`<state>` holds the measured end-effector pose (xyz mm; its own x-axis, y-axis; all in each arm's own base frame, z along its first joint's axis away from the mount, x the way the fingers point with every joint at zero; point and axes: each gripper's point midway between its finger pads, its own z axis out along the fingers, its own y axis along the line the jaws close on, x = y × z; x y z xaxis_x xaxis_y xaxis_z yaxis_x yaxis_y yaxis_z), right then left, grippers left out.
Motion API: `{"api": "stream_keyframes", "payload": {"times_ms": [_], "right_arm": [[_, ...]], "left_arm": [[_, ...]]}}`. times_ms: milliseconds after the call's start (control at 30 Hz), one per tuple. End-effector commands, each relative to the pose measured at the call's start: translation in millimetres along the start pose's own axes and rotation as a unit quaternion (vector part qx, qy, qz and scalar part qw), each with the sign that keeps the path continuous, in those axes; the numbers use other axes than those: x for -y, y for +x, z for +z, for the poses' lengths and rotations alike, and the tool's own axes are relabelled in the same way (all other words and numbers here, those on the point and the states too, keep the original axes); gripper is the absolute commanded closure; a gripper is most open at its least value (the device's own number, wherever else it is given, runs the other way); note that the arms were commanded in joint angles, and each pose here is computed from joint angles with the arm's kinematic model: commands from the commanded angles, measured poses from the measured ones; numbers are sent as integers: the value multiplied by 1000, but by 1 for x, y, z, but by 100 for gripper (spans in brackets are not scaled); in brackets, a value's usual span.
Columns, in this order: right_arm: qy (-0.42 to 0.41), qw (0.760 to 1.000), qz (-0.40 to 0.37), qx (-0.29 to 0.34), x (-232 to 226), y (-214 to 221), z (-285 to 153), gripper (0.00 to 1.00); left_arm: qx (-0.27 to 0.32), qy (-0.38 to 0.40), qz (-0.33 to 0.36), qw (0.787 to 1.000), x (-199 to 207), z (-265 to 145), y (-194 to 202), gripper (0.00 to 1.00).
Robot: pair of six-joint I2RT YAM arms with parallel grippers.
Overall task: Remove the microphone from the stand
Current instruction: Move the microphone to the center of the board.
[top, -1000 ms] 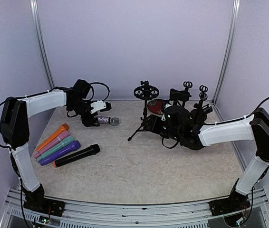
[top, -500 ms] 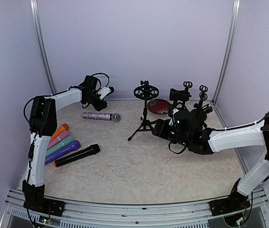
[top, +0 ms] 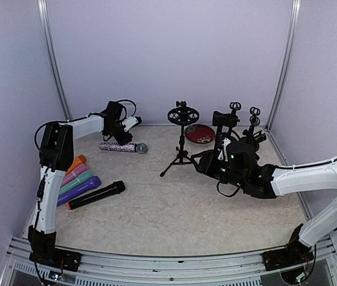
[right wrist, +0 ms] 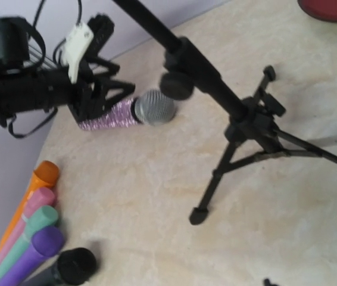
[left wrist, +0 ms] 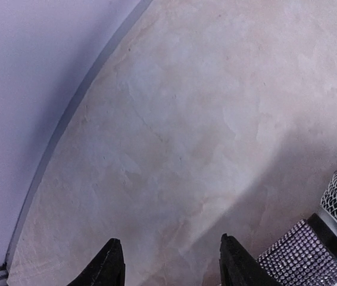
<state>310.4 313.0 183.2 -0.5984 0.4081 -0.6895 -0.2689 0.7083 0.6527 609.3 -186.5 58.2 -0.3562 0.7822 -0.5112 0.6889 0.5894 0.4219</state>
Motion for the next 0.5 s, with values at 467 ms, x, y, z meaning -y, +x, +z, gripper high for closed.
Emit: {"api": "stream_keyframes", "payload": {"times_ms": [467], "right_arm": [[-16, 1000, -13, 10, -16, -9, 6, 34]], "left_arm": [[-77, 114, -36, 990, 45, -96, 73, 47]]}}
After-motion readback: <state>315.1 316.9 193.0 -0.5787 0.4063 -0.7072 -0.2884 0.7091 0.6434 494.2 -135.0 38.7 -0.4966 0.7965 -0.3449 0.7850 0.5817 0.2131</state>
